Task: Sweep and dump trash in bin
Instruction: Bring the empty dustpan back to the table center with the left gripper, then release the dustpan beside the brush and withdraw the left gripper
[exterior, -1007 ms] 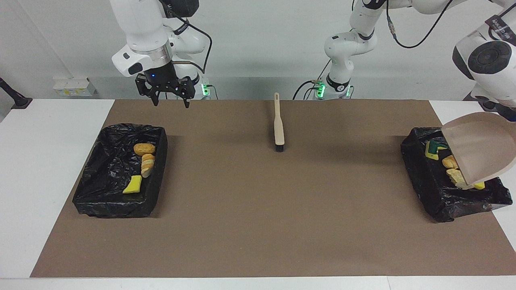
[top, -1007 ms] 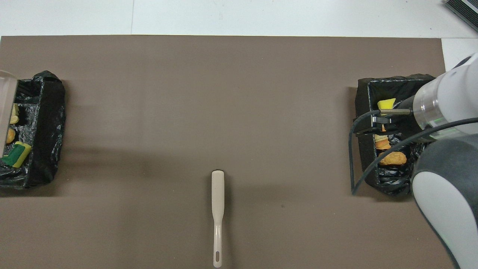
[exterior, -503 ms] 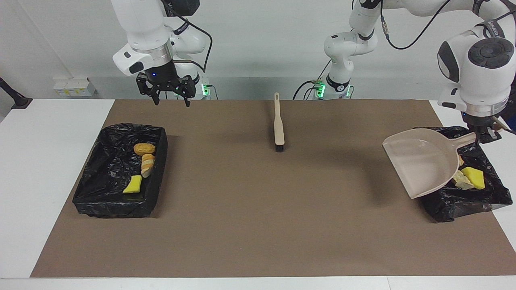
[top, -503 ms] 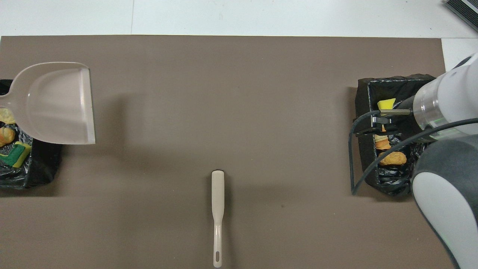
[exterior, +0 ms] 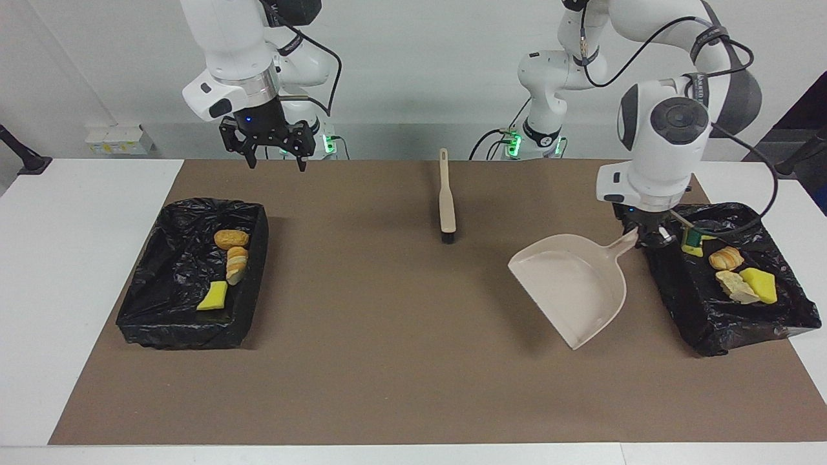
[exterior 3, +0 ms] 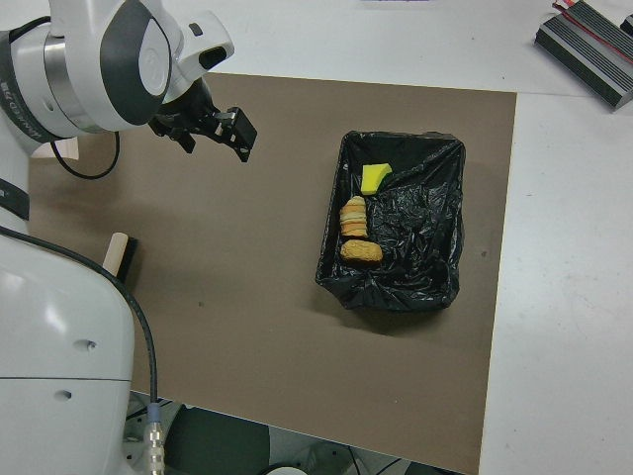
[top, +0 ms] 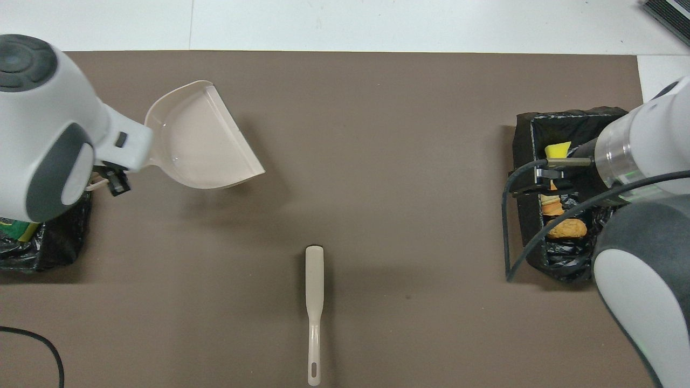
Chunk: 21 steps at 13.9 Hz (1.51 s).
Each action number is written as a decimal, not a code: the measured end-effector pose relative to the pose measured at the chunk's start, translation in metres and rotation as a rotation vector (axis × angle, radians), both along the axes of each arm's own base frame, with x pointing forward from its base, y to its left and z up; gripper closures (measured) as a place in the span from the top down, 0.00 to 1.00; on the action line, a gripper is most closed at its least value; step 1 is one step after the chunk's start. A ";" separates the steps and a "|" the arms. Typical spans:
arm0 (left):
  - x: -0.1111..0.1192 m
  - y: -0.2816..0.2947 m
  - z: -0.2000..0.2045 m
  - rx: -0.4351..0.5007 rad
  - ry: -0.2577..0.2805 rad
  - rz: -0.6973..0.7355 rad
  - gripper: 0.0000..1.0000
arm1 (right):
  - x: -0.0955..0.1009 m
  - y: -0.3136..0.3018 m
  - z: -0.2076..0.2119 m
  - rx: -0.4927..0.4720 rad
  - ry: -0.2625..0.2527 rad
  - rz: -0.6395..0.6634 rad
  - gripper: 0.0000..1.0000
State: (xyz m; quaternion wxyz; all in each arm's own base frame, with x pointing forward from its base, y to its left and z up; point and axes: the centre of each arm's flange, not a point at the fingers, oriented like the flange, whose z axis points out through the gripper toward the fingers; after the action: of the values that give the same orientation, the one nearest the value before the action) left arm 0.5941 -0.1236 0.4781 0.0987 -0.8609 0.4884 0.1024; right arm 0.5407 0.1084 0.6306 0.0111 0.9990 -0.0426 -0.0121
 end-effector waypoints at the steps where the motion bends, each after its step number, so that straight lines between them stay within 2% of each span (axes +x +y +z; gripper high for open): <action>1: -0.009 -0.032 -0.013 -0.006 -0.007 0.090 0.32 | 0.001 -0.002 0.002 0.001 -0.005 -0.001 1.00; 6: -0.046 -0.157 -0.042 -0.082 -0.074 0.476 0.32 | 0.018 -0.030 0.023 -0.001 -0.071 -0.012 1.00; 9: -0.058 -0.201 -0.055 -0.144 -0.095 0.679 0.32 | 0.038 -0.047 0.034 0.008 -0.101 -0.032 1.00; 11: -0.063 -0.223 -0.067 -0.173 -0.094 0.777 0.32 | 0.044 -0.052 0.036 0.010 -0.103 -0.034 1.00; 15: -0.075 -0.256 -0.090 -0.185 -0.084 0.883 0.32 | 0.046 -0.057 0.035 0.003 -0.099 -0.013 1.00; 19: -0.095 -0.288 -0.121 -0.158 -0.068 0.889 0.32 | 0.045 -0.058 0.037 0.001 -0.103 -0.014 1.00; 21: -0.087 -0.280 -0.117 -0.162 -0.078 0.910 0.49 | 0.045 -0.059 0.037 0.001 -0.102 -0.017 1.00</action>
State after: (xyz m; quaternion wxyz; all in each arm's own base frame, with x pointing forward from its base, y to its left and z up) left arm 0.5071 -0.4040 0.3609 -0.0056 -0.9959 0.0634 0.0641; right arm 0.5862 0.0490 0.6673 0.0084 0.9979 -0.0514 0.0388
